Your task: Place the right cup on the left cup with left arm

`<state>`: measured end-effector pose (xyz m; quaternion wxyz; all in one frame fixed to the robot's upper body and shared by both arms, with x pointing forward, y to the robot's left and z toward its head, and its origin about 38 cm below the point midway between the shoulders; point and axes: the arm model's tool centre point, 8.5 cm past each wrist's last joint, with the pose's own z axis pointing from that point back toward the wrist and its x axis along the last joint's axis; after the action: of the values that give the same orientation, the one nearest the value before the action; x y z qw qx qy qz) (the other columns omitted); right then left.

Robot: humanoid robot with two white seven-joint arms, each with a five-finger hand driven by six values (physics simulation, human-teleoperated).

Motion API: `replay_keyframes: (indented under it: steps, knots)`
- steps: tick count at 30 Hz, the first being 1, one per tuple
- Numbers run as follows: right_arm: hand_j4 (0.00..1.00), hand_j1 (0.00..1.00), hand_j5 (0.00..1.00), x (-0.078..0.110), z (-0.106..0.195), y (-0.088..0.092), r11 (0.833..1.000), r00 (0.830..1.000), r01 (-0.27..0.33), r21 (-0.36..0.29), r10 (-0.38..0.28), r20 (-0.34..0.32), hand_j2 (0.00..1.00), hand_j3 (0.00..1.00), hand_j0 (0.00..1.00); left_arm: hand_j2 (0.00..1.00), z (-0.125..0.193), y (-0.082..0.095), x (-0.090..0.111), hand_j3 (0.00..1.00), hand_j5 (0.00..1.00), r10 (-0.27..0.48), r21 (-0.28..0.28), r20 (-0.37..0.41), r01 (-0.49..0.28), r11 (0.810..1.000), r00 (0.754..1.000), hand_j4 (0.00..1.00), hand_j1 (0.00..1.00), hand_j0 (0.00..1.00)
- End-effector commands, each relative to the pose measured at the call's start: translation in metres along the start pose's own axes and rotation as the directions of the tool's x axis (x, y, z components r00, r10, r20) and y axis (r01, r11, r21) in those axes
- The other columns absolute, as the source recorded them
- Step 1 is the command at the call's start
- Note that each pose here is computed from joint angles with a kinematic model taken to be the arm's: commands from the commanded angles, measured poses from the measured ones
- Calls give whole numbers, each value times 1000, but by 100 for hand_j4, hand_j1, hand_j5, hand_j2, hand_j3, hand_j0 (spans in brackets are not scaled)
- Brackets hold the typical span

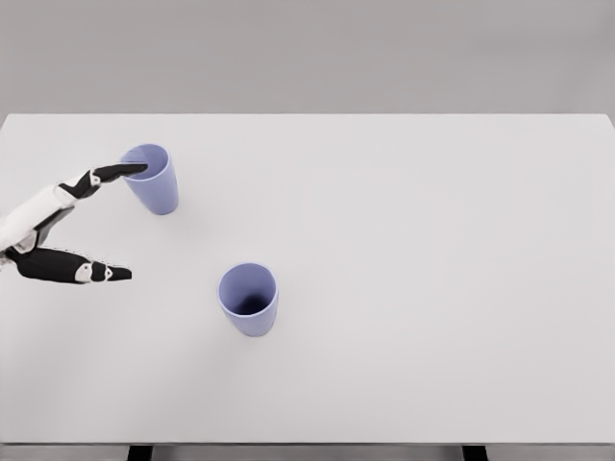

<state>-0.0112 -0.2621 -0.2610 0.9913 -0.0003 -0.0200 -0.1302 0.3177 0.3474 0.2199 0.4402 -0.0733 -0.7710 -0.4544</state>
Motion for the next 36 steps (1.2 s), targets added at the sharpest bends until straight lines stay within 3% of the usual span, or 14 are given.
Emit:
replay_keyframes:
  steps: [1, 6, 10, 17, 20, 27, 31, 36]
  knots:
    - [100, 100, 100, 0, 0, 0, 1000, 1000, 0, 0, 0, 0, 100, 100, 100, 100, 0, -10, -3, 100, 100, 72, -9, -3, -72, 997, 997, 100, 100, 100]
    - [100, 100, 100, 0, 0, 0, 1000, 1000, 0, 0, 0, -1, 100, 100, 100, 100, 10, -22, -9, 100, 100, 134, 4, -24, -134, 991, 991, 100, 100, 100]
    - [100, 100, 100, 0, 0, 0, 1000, 1000, 0, 0, 0, 0, 100, 100, 100, 100, 18, -44, -17, 100, 100, 231, 10, -48, -231, 973, 972, 100, 100, 100]
    - [100, 100, 100, 0, 0, 0, 1000, 1000, 0, 0, 0, -1, 100, 100, 100, 100, 18, -64, -21, 100, 100, 287, -15, -63, -289, 957, 956, 100, 100, 100]
    - [100, 100, 100, 0, 0, 0, 1000, 1000, 0, 0, 0, 0, 100, 100, 100, 100, 17, -77, -24, 100, 100, 340, -26, -68, -342, 939, 938, 100, 100, 100]
    - [100, 100, 100, 0, 0, 0, 1000, 1000, 0, 0, 0, 0, 100, 100, 100, 100, 1, -97, -25, 100, 100, 405, 18, 4, -405, 914, 914, 100, 100, 100]
    - [100, 100, 100, 0, 0, 0, 1000, 1000, 0, 0, 0, 0, 100, 100, 100, 100, -7, -105, -28, 100, 100, 426, 12, -12, -426, 905, 905, 100, 100, 100]
    - [100, 100, 100, 0, 0, 0, 1000, 1000, 0, 0, 0, 0, 100, 100, 100, 100, -7, -114, -33, 100, 100, 367, -49, -91, -372, 927, 926, 100, 100, 100]
